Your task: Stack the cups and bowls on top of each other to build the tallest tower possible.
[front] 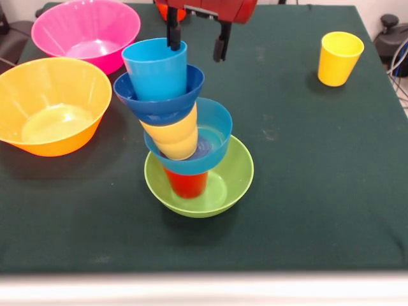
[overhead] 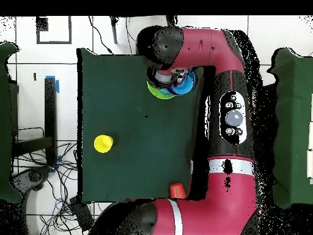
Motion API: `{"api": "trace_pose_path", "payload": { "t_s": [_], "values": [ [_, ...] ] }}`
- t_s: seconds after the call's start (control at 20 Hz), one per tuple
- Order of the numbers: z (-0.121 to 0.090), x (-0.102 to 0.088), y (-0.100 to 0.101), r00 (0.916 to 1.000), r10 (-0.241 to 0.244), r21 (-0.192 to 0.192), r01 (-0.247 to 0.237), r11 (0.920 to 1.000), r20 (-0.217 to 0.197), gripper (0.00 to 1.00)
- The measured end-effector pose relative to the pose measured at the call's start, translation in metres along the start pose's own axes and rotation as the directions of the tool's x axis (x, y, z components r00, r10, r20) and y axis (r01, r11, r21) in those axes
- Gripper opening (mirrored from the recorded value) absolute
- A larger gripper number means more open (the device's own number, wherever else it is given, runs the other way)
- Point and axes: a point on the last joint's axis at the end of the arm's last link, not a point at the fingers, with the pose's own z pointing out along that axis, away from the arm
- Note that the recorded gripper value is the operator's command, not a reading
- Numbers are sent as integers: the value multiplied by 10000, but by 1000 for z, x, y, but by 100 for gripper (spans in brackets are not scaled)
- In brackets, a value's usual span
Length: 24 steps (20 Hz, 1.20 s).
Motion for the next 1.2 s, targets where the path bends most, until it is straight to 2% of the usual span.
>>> {"api": "trace_pose_path", "payload": {
  "t_s": [0.3,0.8,1.2],
  "values": [
    [-19,0,-4,10000,75,57,-75,10000,-2,100],
    [-32,-3,-4,9999,116,69,-117,9999,108,100],
    [-45,-3,-1,9997,157,-110,-155,9998,188,100]
  ]
}}
